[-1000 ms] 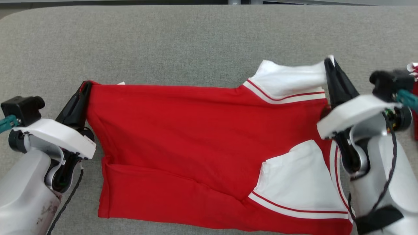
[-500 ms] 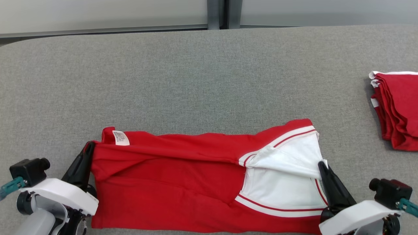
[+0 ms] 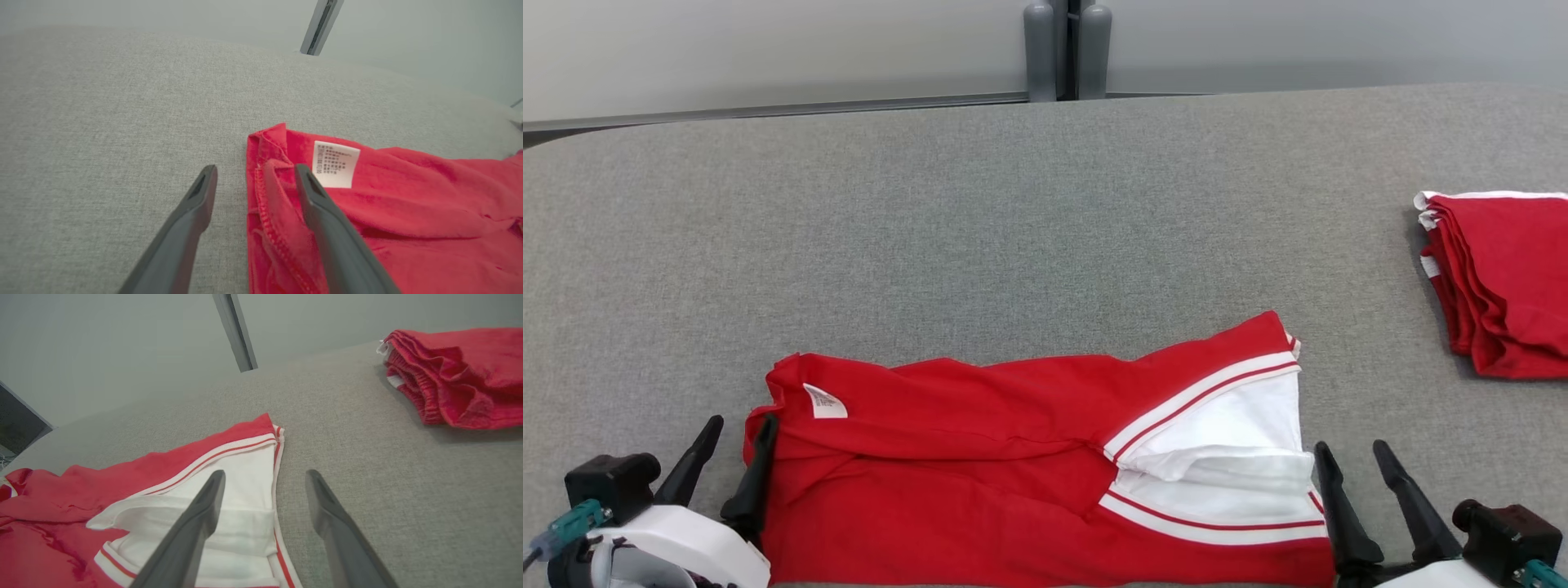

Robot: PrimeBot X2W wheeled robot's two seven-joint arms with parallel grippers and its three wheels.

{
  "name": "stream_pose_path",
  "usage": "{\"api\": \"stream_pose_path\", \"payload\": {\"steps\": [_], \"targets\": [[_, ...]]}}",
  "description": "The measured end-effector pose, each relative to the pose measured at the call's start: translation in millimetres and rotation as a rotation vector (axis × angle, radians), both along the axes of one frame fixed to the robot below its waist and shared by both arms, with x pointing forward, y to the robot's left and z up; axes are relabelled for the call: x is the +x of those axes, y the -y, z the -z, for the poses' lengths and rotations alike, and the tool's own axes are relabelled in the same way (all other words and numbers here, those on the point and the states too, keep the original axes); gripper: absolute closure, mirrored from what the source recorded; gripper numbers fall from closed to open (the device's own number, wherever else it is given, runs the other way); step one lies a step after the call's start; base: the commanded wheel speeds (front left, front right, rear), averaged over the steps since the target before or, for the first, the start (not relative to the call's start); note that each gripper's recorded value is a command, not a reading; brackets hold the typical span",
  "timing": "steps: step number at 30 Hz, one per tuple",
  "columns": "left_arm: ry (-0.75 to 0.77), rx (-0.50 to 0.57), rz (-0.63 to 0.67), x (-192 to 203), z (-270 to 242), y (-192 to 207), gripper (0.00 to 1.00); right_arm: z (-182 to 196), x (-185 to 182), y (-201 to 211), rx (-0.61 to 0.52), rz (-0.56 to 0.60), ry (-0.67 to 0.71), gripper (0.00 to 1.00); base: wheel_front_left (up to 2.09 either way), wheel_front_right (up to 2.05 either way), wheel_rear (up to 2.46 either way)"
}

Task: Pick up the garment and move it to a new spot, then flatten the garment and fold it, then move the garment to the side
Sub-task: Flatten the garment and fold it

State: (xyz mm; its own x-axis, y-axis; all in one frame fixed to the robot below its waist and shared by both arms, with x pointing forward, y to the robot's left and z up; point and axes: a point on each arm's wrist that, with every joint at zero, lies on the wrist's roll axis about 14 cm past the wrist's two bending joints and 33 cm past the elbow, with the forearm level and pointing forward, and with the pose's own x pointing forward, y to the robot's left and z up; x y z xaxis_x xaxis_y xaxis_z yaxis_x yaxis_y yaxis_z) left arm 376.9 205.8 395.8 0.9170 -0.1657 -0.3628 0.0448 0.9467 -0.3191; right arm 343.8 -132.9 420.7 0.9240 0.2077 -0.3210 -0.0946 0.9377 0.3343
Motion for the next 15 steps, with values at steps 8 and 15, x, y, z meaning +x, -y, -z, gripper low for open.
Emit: {"api": "stream_pose_path", "payload": {"steps": [8, 15], "targets": [[0.221, 0.128, -0.063, 6.7, -57.6, -5.9, 0.00, -54.5, 15.5, 15.3, -0.132, 0.022, 0.233, 0.00, 0.00, 0.00, 0.00], [0.323, 0.157, -0.086, -13.3, -86.7, 4.1, 0.00, -75.8, 14.1, 13.1, -0.165, 0.009, 0.292, 0.00, 0.00, 0.00, 0.00]]}}
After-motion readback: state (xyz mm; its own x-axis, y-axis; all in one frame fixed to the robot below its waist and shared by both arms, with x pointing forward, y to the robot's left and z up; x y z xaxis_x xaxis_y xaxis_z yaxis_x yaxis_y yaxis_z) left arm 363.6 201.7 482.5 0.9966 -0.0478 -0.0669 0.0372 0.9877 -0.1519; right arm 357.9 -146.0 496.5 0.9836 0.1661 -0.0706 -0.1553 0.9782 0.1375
